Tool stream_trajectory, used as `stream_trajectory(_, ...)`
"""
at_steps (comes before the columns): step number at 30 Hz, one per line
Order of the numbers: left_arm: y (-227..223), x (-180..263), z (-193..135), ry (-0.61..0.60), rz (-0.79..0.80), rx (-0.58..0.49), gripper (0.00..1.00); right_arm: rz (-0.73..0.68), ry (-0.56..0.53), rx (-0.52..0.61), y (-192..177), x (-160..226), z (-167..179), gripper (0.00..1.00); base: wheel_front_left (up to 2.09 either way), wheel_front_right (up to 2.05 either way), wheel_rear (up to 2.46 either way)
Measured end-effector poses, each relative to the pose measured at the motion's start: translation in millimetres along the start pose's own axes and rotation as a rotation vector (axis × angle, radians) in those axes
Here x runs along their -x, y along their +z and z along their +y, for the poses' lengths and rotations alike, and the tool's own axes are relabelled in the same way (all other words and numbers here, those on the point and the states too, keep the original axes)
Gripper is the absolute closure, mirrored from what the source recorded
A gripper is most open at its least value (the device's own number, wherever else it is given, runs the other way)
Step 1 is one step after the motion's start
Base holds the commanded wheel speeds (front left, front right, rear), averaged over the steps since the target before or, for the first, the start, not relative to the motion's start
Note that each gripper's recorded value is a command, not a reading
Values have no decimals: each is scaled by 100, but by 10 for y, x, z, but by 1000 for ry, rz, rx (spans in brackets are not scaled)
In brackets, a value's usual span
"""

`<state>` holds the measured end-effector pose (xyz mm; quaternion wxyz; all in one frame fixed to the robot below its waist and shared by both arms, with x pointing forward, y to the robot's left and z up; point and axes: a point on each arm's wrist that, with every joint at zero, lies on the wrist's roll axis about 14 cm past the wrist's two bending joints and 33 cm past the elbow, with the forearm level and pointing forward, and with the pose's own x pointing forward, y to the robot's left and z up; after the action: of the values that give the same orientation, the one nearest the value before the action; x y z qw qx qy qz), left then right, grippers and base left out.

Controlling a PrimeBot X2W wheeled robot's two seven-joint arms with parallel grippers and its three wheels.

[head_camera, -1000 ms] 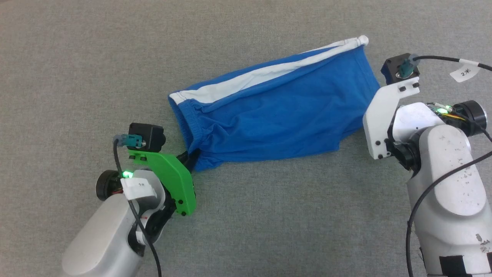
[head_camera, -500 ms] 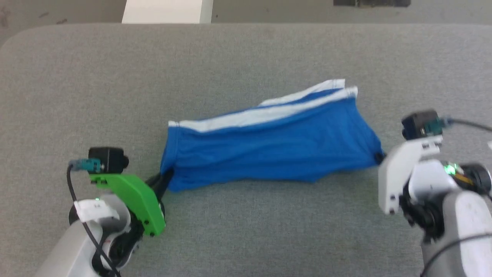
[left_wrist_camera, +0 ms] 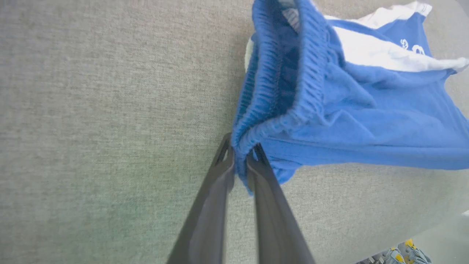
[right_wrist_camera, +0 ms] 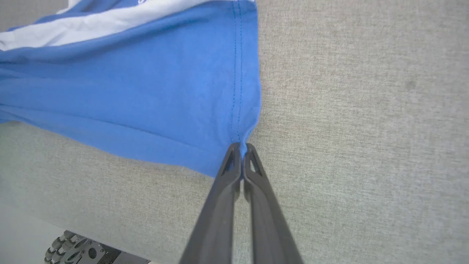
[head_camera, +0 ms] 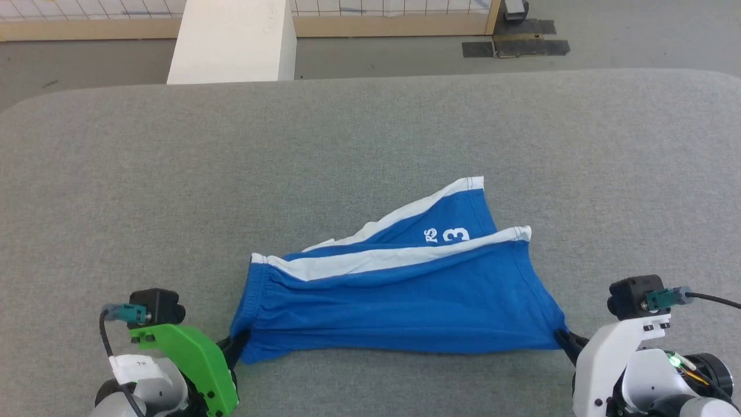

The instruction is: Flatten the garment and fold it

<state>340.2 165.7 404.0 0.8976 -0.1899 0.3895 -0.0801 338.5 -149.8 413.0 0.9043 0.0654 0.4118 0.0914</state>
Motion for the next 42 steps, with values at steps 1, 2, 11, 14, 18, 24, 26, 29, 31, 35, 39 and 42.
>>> stream_trajectory(1, 22, 11, -3, -1, -11, 4, 0, -11, 0, 1, 17, 4, 3, 31, 0, 0, 0)
stream_trajectory(2, 58, 25, -3, -3, -29, 15, 0, -19, 1, 4, 32, 3, 7, 0, 0, 0, 0)
stream_trajectory(11, 488, 265, 77, -10, -230, 146, 0, -147, 2, 14, 534, 20, -1, 0, 0, 0, 0)
stream_trajectory(14, 837, 468, 257, 65, -427, 80, 0, -203, -21, 46, 781, 37, -14, 0, 0, 0, 0)
stream_trajectory(18, 1215, 736, 402, 147, -694, -108, 0, -208, -48, 97, 961, -56, 7, 0, 0, 0, 0)
stream_trajectory(24, 1321, 806, 360, 165, -877, -296, 0, -107, -93, 168, 941, -330, 2, 0, 0, 0, 0)
stream_trajectory(26, 1352, 794, 304, 161, -898, -325, 0, -71, -104, 193, 916, -434, 6, 0, 0, 0, 0)
stream_trajectory(29, 1407, 790, 221, 146, -939, -324, 0, -22, -109, 211, 852, -575, 7, 0, 0, 0, 0)
stream_trajectory(31, 1390, 754, 207, 136, -942, -311, 0, -1, -105, 214, 813, -664, 10, 0, 0, 0, 0)
stream_trajectory(35, 1340, 673, 242, 134, -928, -303, 0, 28, -99, 225, 761, -825, 23, 0, 0, 0, 0)
stream_trajectory(39, 1271, 588, 302, 138, -905, -280, 0, 79, -95, 232, 639, -958, 20, 2, 0, 0, 0)
stream_trajectory(42, 1235, 548, 328, 144, -892, -277, 0, 96, -91, 232, 603, -1002, 23, 100, 0, 0, 0)
